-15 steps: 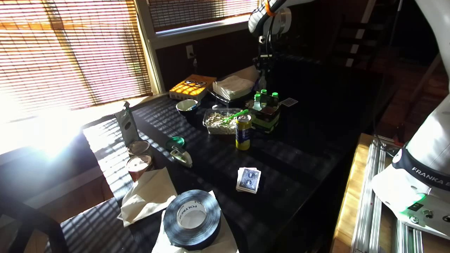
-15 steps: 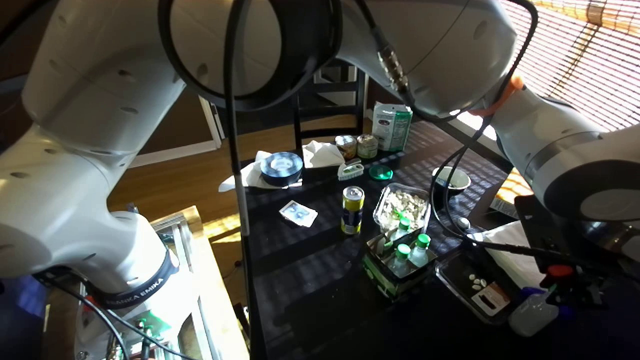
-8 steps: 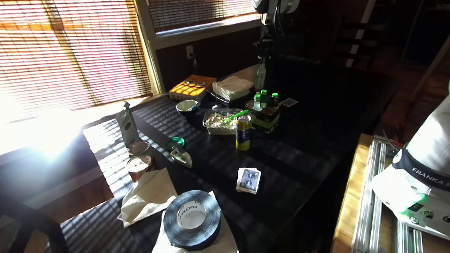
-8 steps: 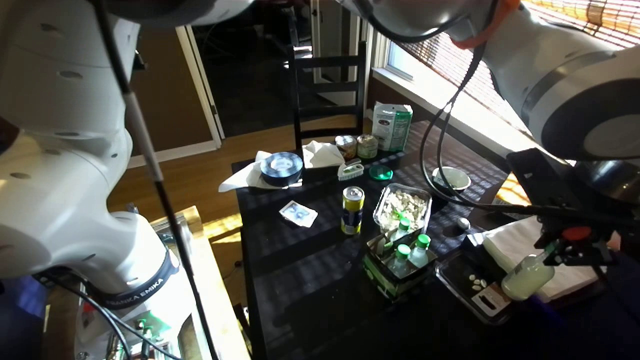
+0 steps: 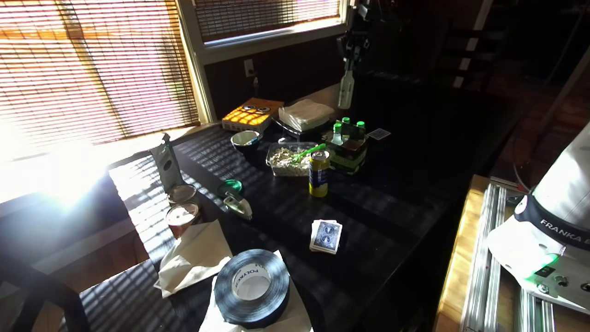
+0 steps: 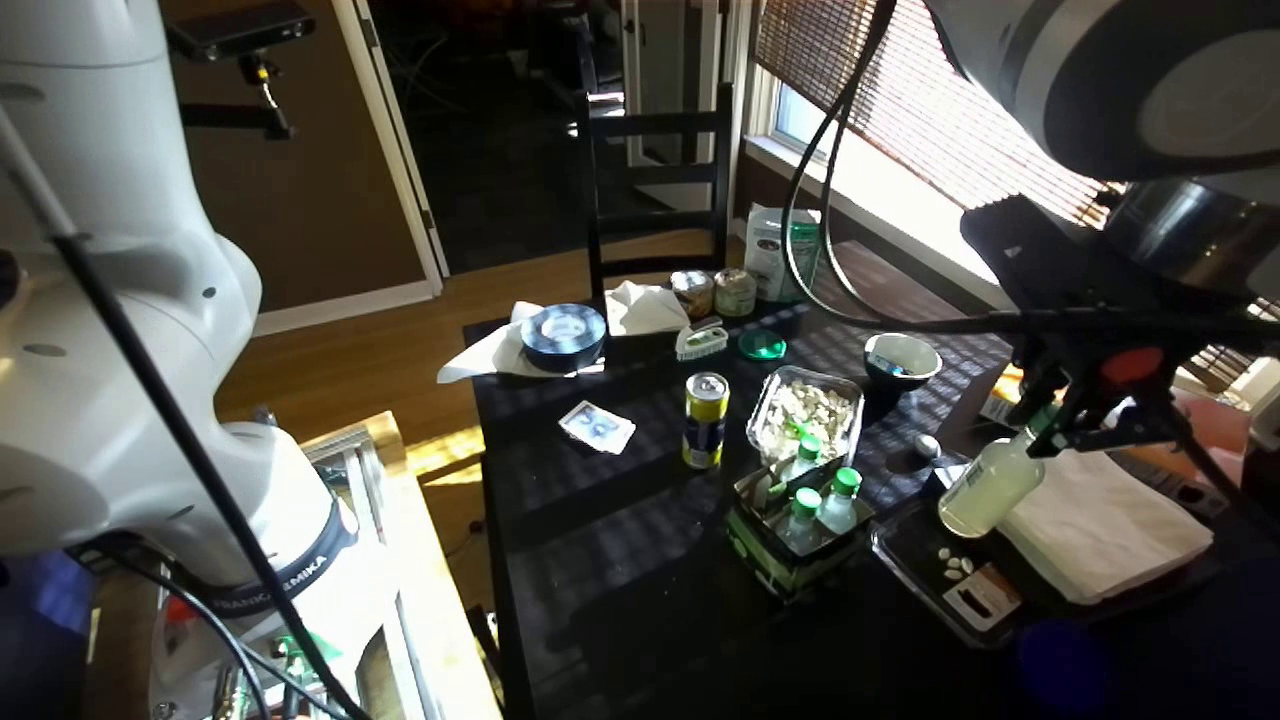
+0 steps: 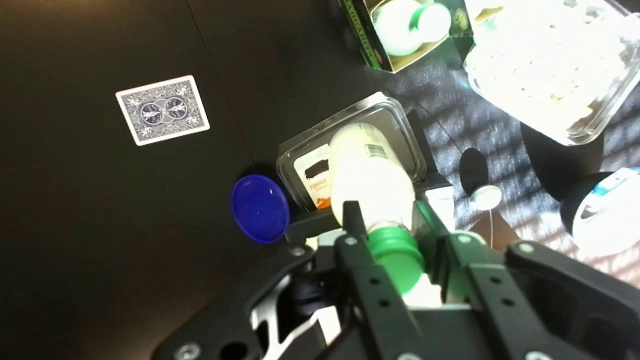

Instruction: Put the clear green bottle in the empty slot of the case

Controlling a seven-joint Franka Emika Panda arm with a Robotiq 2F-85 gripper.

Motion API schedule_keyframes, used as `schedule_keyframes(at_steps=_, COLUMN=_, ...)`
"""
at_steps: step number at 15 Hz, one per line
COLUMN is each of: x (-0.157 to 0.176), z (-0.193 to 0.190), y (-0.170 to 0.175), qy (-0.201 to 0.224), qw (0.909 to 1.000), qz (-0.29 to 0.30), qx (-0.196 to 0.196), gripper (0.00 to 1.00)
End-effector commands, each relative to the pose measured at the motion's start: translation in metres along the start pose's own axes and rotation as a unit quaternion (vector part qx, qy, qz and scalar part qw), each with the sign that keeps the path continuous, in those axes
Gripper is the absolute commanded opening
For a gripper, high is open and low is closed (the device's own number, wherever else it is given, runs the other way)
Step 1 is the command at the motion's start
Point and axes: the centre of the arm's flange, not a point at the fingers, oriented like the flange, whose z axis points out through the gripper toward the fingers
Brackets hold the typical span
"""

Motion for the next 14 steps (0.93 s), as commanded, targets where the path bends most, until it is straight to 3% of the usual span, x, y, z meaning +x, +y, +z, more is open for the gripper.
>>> schedule_keyframes(at_steps=1, x=-0.002, z=0.000, y=0.000, qy=-0.001, qw=1.0000, qz=-0.001, qx=0.000, gripper=0.29)
schedule_keyframes(at_steps=3, x=-0.003, z=0.002, y=0.001, qy=-0.004, qw=1.0000, qz=-0.001, qx=0.000, gripper=0.29)
schedule_keyframes(at_steps=4, x=-0.003, z=0.003, y=0.001, qy=-0.005, qw=1.0000, qz=-0.001, qx=0.000, gripper=0.07)
schedule_keyframes(at_steps=10, x=-0.059, z=-0.018, y=-0.059, qy=0.038, qw=0.9940, qz=-0.074, qx=-0.071, gripper=0.07)
schedule_keyframes(at_steps=14, x=-0.099, z=-0.031, y=-0.096, qy=0.062, qw=0.9870, qz=-0.120, qx=-0.086, gripper=0.07)
